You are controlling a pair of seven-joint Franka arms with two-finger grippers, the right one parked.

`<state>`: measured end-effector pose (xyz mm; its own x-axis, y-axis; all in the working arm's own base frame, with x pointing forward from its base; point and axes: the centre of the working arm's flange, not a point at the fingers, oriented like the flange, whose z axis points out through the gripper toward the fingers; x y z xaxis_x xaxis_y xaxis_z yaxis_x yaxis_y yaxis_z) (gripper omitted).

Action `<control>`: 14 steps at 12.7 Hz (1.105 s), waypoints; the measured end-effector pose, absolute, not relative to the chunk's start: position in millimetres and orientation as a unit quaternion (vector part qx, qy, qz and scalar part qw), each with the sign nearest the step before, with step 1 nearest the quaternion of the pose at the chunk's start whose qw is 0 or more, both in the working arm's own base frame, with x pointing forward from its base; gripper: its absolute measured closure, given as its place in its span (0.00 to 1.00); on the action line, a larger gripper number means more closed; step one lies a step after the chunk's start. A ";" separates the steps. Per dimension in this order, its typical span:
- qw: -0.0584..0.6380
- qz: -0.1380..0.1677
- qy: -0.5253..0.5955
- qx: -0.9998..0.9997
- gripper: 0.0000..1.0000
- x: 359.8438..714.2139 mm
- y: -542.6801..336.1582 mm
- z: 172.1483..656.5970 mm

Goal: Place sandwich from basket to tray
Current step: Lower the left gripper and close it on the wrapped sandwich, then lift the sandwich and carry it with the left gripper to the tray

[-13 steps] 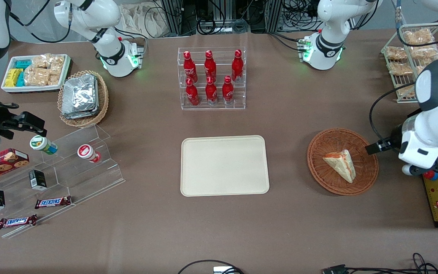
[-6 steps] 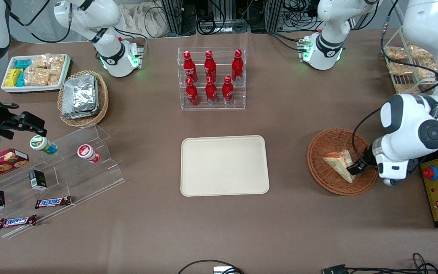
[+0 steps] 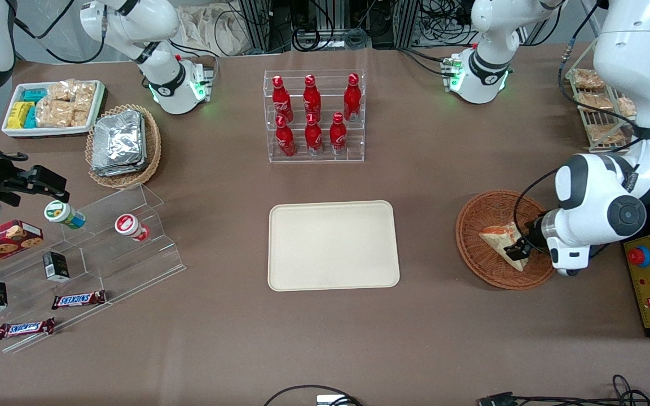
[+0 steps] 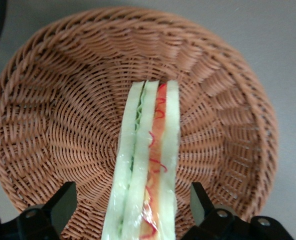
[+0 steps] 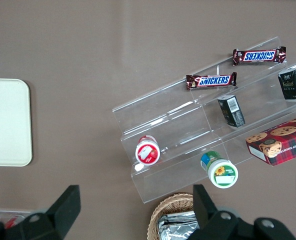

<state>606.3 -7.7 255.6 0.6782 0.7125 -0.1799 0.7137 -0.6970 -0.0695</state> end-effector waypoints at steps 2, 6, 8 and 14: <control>0.003 -0.104 0.402 0.910 0.00 604.4 -8.3 239.3; 0.007 -0.107 0.408 0.907 0.34 605.0 -9.9 224.3; 0.009 -0.102 0.401 0.910 0.56 607.8 -11.1 229.7; 0.010 -0.098 0.303 0.948 0.66 645.8 -33.4 346.3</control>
